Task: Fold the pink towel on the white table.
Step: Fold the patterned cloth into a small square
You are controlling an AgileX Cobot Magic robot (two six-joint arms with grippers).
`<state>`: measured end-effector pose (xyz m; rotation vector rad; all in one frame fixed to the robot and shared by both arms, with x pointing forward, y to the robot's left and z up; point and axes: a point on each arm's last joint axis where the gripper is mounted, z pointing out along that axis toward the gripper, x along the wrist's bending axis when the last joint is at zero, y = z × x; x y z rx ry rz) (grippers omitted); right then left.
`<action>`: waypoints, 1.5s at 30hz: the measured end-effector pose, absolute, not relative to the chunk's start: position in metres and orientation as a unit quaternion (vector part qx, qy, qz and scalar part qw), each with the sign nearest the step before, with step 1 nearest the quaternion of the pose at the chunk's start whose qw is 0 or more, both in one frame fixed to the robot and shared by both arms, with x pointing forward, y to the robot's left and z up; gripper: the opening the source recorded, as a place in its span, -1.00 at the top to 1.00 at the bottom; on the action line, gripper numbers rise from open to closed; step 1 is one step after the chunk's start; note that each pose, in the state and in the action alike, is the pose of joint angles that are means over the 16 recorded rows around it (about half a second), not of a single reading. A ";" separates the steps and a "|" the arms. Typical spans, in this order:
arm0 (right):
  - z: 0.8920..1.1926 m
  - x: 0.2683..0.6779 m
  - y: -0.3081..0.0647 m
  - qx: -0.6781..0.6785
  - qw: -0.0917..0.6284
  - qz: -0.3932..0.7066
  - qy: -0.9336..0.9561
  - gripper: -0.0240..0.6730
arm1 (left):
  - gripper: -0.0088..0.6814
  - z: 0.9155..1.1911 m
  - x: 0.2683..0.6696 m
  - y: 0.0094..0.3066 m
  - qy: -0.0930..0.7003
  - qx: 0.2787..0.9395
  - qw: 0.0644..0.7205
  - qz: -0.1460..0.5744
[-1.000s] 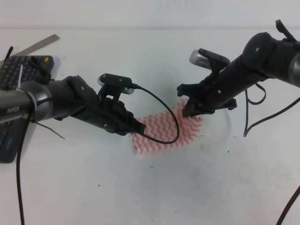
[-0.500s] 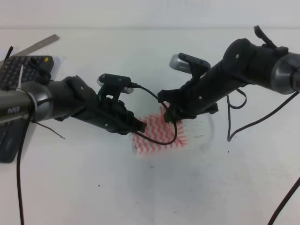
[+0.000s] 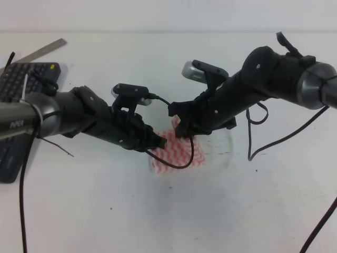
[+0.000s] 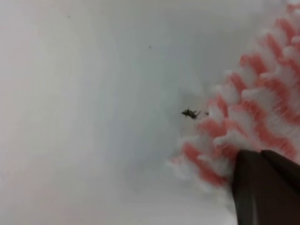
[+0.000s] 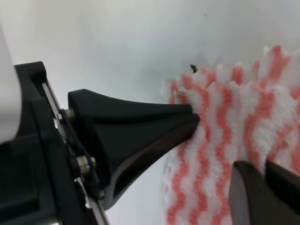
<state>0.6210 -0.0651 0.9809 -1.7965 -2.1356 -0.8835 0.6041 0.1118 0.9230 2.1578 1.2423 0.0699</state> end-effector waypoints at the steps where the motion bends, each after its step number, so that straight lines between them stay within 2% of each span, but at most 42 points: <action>1: 0.980 0.621 -0.064 -0.610 0.107 -0.300 -0.725 0.97 | 0.98 0.923 0.604 0.112 0.473 0.821 0.320 0.026; 30: 0.966 0.620 -0.056 -0.611 0.115 -0.290 -0.727 0.97 | 0.98 0.937 0.604 0.114 0.450 0.829 0.328 0.053; 45: 0.966 0.620 -0.056 -0.610 0.116 -0.291 -0.728 0.97 | 0.98 0.936 0.613 0.131 0.451 0.831 0.311 0.092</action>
